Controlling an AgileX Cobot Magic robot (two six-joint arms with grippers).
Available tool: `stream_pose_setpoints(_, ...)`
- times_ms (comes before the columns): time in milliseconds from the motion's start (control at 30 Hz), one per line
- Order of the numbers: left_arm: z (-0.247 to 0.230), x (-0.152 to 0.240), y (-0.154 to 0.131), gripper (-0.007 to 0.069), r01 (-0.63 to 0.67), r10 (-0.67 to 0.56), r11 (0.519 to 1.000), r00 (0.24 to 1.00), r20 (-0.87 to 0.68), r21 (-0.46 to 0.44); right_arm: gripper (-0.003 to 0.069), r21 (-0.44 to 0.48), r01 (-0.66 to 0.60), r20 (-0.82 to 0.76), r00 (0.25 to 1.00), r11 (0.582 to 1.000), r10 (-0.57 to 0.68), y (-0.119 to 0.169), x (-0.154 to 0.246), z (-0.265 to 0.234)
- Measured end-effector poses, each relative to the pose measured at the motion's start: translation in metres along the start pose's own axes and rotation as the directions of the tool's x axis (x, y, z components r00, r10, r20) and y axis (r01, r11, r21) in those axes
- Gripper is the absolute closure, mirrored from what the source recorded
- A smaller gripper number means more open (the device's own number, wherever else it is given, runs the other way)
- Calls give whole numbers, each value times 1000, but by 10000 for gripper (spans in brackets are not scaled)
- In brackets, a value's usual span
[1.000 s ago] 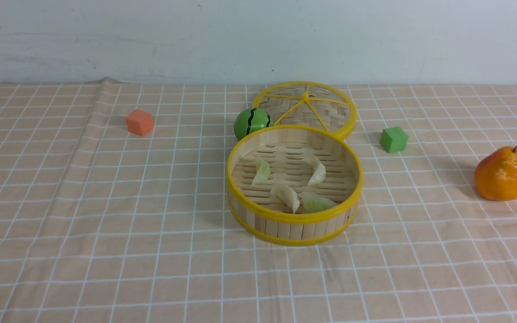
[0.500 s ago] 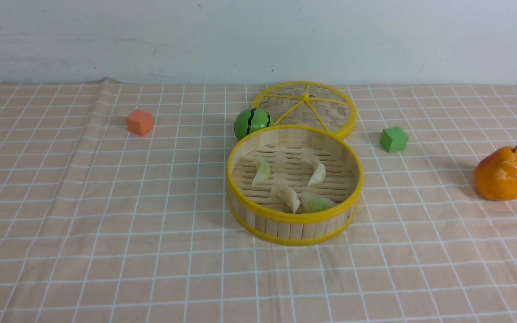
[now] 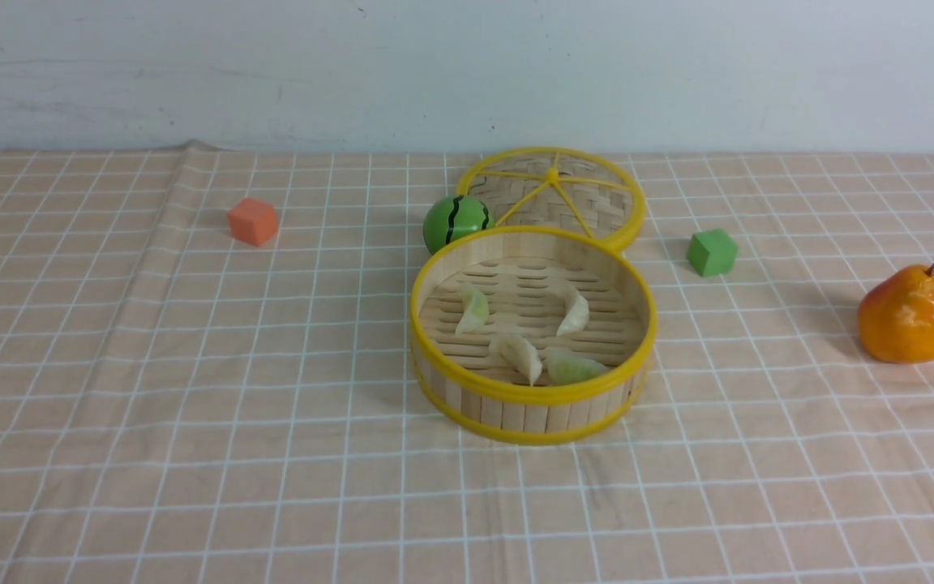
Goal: Put the dumplings into the steamer on the table with the brown tablecloth.
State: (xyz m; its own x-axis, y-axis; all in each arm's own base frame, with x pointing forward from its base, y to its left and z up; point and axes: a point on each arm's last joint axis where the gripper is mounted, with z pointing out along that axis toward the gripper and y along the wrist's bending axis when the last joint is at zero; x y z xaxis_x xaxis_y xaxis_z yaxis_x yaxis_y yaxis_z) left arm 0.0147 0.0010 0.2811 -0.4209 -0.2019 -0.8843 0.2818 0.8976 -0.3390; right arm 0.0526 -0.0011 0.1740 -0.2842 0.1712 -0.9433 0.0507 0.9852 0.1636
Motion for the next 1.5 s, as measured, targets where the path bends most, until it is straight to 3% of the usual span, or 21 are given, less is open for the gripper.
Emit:
stream_pose_setpoints(1333, 1, 0, 0, 482, 0, 0, 1000, 1000, 4, 2, 659, -22, -15, -20, 1000, 1000, 14, 1, 1, -1)
stream_pose_setpoints(1500, 16, 6, 1, 496, 23, -21, 1000, 995, 102, -20, 654, -22, -15, -20, 1000, 1000, 14, 1, 1, -1)
